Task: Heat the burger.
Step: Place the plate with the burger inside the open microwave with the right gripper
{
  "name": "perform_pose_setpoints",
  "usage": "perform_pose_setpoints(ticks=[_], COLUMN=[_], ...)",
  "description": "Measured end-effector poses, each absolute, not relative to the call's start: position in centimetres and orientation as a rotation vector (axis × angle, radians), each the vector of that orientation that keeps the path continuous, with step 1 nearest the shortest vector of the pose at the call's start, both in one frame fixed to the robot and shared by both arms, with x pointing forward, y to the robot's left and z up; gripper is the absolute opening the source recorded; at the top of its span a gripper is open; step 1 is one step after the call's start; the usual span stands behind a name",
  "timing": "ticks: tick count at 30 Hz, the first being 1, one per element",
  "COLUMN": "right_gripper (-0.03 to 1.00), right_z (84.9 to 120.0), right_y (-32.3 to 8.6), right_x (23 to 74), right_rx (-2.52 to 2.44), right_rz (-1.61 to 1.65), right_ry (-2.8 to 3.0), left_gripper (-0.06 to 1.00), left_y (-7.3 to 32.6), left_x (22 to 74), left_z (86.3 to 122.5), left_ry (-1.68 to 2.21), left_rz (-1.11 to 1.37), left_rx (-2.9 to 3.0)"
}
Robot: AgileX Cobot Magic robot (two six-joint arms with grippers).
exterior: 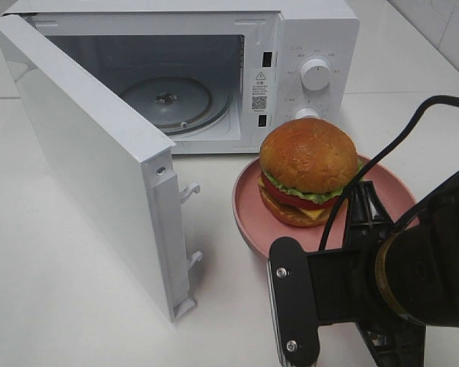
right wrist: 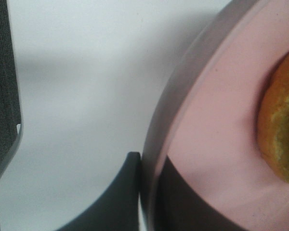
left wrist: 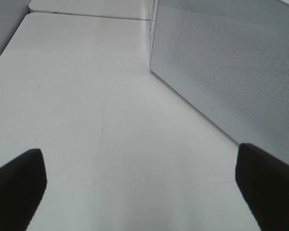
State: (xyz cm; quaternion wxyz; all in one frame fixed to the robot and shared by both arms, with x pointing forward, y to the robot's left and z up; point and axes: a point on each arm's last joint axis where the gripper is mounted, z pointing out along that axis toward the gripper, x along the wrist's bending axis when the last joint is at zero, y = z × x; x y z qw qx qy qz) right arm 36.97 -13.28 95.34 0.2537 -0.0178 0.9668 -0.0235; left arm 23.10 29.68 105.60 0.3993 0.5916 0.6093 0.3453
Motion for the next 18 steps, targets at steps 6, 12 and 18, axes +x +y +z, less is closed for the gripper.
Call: perform_pose_setpoints(ticks=[6,12,18], right_gripper=[0.03,0.03,0.03], right_z=[95.4,95.4,95.4], right_y=[-12.9,-12.9,-13.4], right_x=[37.0,37.4,38.7], right_rx=[-0.141,-0.222,-0.279], right_rz=[-0.029,-0.018,0.006], right_ry=[2.620,2.610,2.609], left_gripper=[0.99,0.99,0.99], left_y=[29.7,29.7,29.7], left_x=[23.1,23.1,23.1], left_z=[105.6,105.6,105.6], left_ry=[1.542,1.542,1.542], left_rz=[0.874,0.874,0.874], left_rx=[1.497,1.497,1.497])
